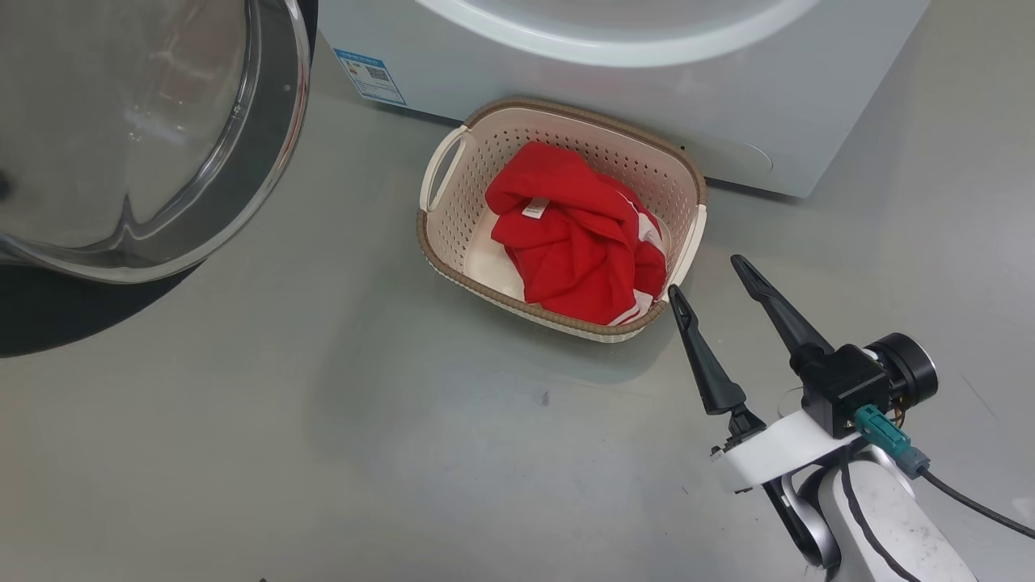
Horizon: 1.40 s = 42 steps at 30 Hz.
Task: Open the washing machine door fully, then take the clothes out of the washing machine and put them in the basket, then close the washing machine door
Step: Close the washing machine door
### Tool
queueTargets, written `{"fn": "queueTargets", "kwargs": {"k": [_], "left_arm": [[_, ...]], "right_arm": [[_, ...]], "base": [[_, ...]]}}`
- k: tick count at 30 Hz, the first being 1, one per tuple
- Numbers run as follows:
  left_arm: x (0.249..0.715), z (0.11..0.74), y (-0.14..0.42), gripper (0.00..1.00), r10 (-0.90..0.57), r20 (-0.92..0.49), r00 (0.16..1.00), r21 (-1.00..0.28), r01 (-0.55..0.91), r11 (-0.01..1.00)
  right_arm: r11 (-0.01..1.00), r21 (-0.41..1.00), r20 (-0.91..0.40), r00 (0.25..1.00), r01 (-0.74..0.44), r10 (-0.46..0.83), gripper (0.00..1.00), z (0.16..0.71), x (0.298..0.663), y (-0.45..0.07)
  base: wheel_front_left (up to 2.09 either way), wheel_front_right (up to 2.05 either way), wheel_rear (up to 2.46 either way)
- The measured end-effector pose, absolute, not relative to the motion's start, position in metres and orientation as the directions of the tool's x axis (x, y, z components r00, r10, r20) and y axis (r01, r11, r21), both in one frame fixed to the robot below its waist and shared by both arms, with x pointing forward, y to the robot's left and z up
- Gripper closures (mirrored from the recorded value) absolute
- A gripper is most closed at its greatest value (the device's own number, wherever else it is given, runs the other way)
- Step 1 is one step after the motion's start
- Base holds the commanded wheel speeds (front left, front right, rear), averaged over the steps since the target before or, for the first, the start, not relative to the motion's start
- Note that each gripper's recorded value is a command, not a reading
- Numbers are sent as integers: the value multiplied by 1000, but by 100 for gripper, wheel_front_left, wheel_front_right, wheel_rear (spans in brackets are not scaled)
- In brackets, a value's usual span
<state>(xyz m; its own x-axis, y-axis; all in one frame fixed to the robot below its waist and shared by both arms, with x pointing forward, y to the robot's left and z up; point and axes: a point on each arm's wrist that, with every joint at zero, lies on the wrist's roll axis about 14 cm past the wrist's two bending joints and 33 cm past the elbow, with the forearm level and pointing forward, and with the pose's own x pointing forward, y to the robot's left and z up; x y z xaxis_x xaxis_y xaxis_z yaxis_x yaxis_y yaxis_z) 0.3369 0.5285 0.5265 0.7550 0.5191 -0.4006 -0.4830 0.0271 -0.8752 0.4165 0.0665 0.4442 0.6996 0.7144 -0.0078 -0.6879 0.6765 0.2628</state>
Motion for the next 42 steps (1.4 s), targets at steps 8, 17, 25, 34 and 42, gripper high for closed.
{"fn": "queueTargets", "kwargs": {"k": [8, 17, 25, 34, 42], "left_arm": [[351, 525, 500, 100, 374, -395, 839, -887, -455, 82], [348, 536, 483, 100, 271, -335, 903, -918, -377, 121], [344, 535, 462, 100, 183, -292, 939, -935, -321, 153], [345, 528, 433, 100, 92, -262, 961, -953, -273, 133], [336, 532, 426, 100, 69, -231, 971, -959, -239, 150]], "right_arm": [[689, 244, 0, 711, -682, 703, 0, 449, 421, 64], [683, 232, 19, 706, -692, 708, 0, 459, 419, 71], [669, 230, 30, 693, -707, 721, 0, 464, 414, 77], [656, 233, 36, 681, -718, 732, 0, 467, 408, 83], [645, 232, 44, 670, -728, 741, 0, 471, 404, 88]], "base": [[0, 0, 0], [0, 0, 0], [0, 0, 0], [0, 0, 0], [0, 0, 0]]}}
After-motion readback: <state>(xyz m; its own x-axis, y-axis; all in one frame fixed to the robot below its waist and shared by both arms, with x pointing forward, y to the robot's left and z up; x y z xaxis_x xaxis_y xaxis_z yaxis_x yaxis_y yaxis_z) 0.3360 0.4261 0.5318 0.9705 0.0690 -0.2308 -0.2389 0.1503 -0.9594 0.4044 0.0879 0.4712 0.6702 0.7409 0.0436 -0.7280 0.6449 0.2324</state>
